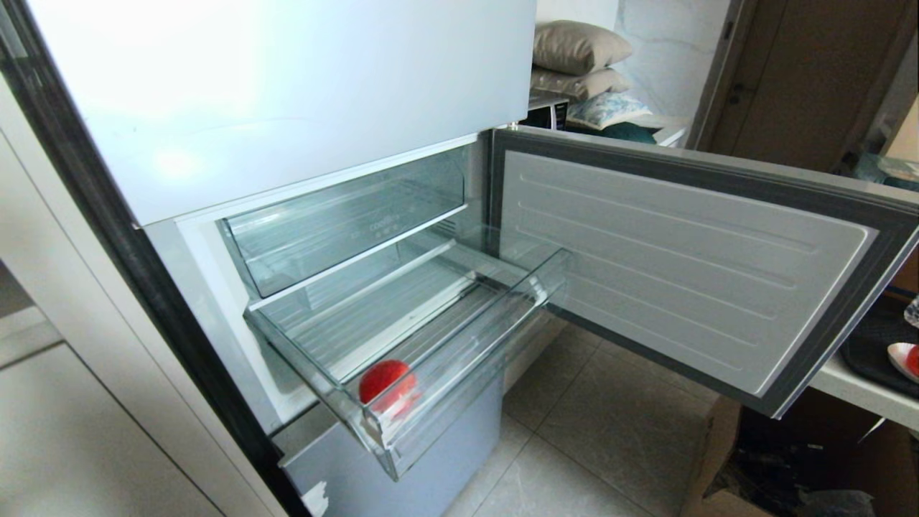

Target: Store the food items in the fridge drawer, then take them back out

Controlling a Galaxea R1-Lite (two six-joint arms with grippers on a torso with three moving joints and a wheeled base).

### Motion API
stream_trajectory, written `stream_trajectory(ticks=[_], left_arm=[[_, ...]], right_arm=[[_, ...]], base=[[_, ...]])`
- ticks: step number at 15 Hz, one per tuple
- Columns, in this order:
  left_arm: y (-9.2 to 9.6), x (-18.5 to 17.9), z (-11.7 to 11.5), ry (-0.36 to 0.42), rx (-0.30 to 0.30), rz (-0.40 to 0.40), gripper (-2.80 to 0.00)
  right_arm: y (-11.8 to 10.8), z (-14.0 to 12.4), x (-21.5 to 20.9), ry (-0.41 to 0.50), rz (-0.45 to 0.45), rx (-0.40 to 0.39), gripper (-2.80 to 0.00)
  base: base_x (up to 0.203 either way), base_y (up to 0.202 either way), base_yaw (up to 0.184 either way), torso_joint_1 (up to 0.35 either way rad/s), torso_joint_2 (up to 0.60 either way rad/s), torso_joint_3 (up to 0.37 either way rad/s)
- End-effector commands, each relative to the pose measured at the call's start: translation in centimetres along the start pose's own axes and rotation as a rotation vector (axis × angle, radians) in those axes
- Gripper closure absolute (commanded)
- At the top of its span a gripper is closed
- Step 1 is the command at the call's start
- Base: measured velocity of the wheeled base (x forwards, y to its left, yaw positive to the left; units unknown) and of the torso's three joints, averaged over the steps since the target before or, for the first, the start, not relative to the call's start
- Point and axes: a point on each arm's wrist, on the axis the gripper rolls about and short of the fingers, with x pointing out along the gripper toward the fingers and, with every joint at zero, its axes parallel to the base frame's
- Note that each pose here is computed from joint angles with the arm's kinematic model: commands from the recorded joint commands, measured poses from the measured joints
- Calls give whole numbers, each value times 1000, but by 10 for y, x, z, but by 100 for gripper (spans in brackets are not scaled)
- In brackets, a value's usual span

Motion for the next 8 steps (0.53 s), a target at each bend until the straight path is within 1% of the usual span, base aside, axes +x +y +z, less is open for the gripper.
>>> stream_trajectory(ticks=[1, 2, 3, 4, 5, 6, 7, 8], left_arm=[[0, 0, 0, 1, 0, 0, 0], [0, 0, 0, 1, 0, 0, 0], [0, 0, 0, 2, 0, 0, 0], [0, 0, 0, 2, 0, 0, 0], [0, 0, 0, 2, 0, 0, 0], [0, 0, 0, 0, 0, 0, 0], [0, 0, 0, 1, 0, 0, 0], [0, 0, 0, 1, 0, 0, 0]], right_arm=[[-13, 4, 23, 22, -101, 27, 0], [-19, 6, 31, 9, -106, 26, 0], [-22, 6, 39, 24, -98, 27, 0], [-24, 5, 46, 48, -97, 31, -280], [-27, 5, 55, 71, -95, 28, -280], [-30, 6, 64, 72, -89, 21, -280], [-31, 8, 74, 68, -64, 13, -280], [-32, 9, 86, 72, -14, 3, -280]], base=[[0, 0, 0, 0, 0, 0], [0, 0, 0, 0, 0, 0], [0, 0, 0, 0, 0, 0], [0, 0, 0, 0, 0, 0], [0, 0, 0, 0, 0, 0], [0, 0, 0, 0, 0, 0], [0, 0, 0, 0, 0, 0], [0, 0, 0, 0, 0, 0]])
